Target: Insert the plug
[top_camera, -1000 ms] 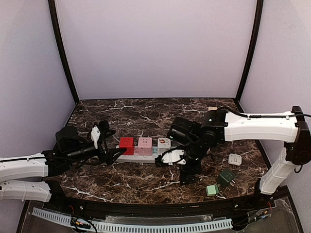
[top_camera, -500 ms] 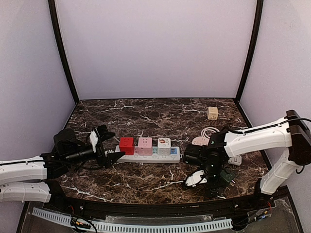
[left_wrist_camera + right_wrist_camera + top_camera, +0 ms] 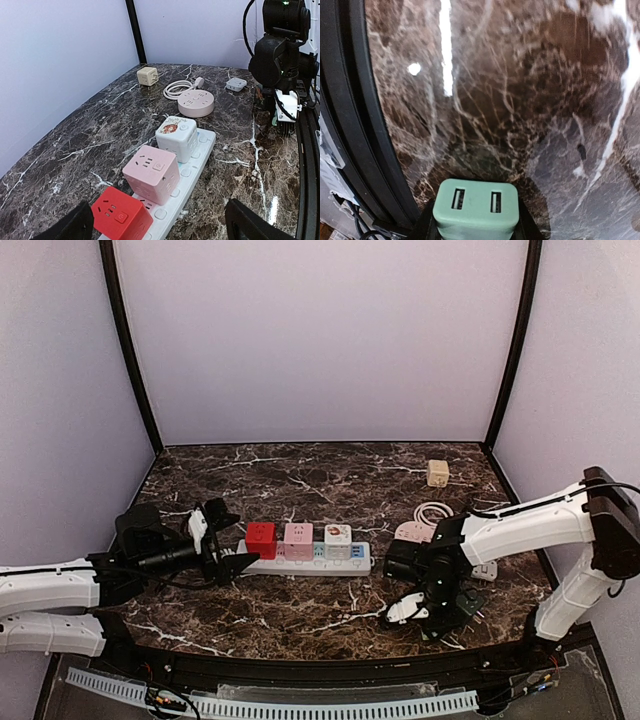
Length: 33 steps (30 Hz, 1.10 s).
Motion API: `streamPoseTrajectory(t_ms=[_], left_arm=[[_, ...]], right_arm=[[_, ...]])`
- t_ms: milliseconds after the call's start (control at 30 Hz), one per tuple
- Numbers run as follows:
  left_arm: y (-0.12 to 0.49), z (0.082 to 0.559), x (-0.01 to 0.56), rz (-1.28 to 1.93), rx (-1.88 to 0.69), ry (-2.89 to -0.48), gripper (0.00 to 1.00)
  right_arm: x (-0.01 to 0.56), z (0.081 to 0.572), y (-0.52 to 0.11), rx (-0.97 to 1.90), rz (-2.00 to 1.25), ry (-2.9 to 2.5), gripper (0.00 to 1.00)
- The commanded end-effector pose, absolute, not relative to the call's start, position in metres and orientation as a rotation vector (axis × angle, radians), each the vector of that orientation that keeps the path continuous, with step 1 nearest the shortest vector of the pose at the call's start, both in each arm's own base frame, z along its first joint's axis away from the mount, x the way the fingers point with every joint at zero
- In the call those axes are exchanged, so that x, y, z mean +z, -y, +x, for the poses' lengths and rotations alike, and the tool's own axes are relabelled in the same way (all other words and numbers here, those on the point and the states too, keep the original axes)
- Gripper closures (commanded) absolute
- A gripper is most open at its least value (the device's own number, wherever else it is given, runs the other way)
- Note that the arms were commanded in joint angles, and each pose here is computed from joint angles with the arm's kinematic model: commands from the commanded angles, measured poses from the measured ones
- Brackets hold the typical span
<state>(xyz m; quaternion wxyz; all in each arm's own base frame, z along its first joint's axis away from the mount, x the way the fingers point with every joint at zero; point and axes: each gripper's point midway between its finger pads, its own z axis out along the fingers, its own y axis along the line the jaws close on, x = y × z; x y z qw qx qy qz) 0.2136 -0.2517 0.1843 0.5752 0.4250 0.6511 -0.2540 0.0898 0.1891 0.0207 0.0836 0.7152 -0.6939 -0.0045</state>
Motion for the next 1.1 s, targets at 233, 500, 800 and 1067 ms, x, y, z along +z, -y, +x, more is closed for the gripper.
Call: streamPoseTrajectory(t_ms=[233, 500, 800, 1067], left_arm=[[0.278, 0.166, 0.251, 1.48, -0.49, -0.961, 0.18], [0.297, 0.118, 0.261, 1.879, -0.342, -0.517, 0.23], [0.318, 0.126, 0.248, 2.003, -0.186, -0.445, 0.34], [0.326, 0.146, 0.247, 1.985, -0.138, -0.577, 0.34]], right_arm=[[0.19, 0.119, -0.341, -1.176, 2.622, 2.045, 0.95], [0.254, 0.149, -0.418, -1.457, 3.006, 1.597, 0.99], [0.249, 0.128, -0.443, -1.428, 3.029, 1.403, 1.0], [0.236, 0.116, -0.452, -1.372, 3.001, 1.402, 1.0]])
